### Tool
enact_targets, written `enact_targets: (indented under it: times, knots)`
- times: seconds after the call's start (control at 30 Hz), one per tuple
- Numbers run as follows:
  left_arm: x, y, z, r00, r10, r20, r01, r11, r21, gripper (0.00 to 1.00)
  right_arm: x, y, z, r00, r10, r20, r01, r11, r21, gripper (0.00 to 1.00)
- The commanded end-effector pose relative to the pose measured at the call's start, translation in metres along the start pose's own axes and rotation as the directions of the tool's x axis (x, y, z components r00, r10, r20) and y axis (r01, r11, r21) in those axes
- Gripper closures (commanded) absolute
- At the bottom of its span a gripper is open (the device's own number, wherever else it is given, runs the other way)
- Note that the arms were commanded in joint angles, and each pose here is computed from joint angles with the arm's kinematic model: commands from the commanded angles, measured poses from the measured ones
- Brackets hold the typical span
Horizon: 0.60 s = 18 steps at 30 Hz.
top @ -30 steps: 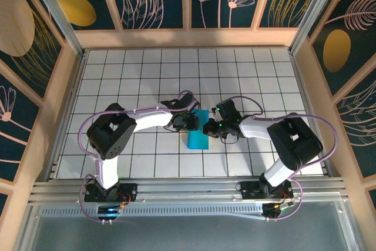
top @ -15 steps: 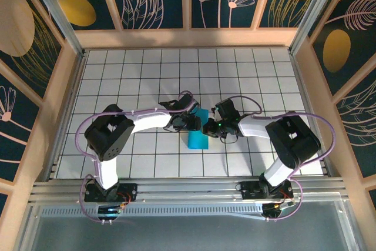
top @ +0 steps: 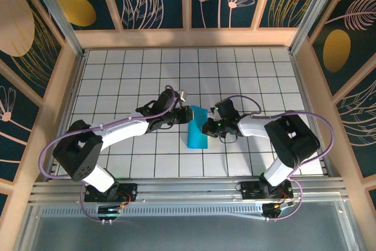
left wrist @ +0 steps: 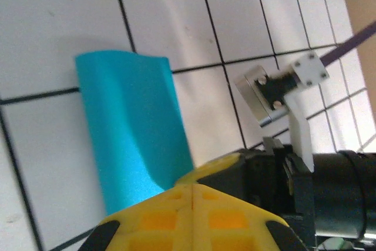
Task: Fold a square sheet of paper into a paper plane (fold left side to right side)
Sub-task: First fold the square sheet of paper in half at the center of the table.
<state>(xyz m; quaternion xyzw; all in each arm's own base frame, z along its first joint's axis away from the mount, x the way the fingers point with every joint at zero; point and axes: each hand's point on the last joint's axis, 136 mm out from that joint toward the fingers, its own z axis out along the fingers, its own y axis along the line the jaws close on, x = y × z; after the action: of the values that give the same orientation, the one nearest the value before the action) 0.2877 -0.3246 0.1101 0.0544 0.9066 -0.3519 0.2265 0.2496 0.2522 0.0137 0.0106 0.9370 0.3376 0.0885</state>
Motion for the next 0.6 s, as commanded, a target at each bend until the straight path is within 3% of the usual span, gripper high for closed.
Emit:
enact_targets:
  times: [0.0, 0.57]
  knots:
    - [0.025, -0.005, 0.018, 0.996, -0.01, -0.093, 0.02, 0.995, 0.099, 0.95, 0.034, -0.058, 0.009, 0.994, 0.062, -0.085, -0.042, 0.975, 0.22, 1.0]
    - [0.063, 0.058, 0.049, 0.984, -0.057, -0.171, 0.043, 0.995, -0.085, 0.97, 0.038, -0.065, 0.006, 0.994, 0.054, -0.099, -0.027, 0.966, 0.256, 1.0]
